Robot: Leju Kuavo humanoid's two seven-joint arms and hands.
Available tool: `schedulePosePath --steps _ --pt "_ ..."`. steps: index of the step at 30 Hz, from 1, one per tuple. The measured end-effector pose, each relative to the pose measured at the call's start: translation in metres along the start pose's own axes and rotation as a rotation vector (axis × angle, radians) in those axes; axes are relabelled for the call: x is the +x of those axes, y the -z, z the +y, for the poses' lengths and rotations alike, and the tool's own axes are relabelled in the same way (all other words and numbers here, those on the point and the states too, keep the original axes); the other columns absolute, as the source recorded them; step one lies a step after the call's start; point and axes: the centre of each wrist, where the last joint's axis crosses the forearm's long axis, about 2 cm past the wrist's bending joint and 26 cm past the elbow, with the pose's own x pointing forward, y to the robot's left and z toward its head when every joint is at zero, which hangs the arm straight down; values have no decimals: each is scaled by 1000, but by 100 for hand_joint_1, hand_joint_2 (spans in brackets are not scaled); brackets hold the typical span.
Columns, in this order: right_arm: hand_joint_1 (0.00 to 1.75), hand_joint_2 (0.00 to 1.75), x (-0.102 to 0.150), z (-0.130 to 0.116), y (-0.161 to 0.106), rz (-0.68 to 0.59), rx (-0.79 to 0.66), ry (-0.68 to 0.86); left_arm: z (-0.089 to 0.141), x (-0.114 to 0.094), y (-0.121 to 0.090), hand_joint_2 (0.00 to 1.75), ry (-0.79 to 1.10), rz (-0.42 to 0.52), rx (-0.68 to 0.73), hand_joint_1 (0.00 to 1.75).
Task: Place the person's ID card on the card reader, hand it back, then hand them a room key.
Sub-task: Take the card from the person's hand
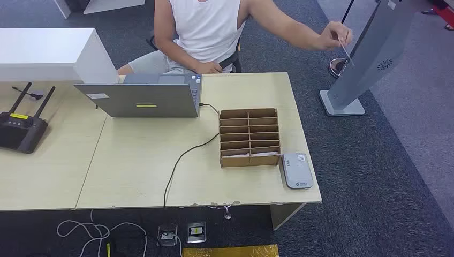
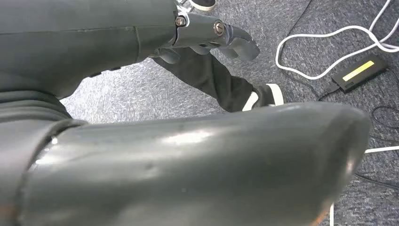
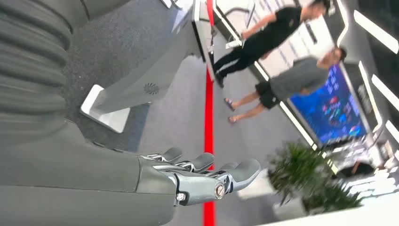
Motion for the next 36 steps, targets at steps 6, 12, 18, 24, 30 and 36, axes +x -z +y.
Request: schedulePosePath --steps 6,12,18,24,30,36 --pt "0 175 56 66 -18 -315 320 -224 4 -3 1 0 70 -64 3 0" --pt "0 175 66 101 -50 -554 513 -491 5 -3 2 0 113 -97 -1 0" --pt "0 175 73 134 -91 -817 675 -720 9 0 4 0 137 -139 6 0" --pt "0 175 67 164 -144 -1032 825 -819 16 5 7 0 163 -158 2 0" --pt "0 175 61 183 -180 -1181 927 -831 21 7 9 0 185 -168 -2 0" --pt "0 175 43 201 -224 -1287 1061 -841 24 9 11 0 197 -175 -12 0"
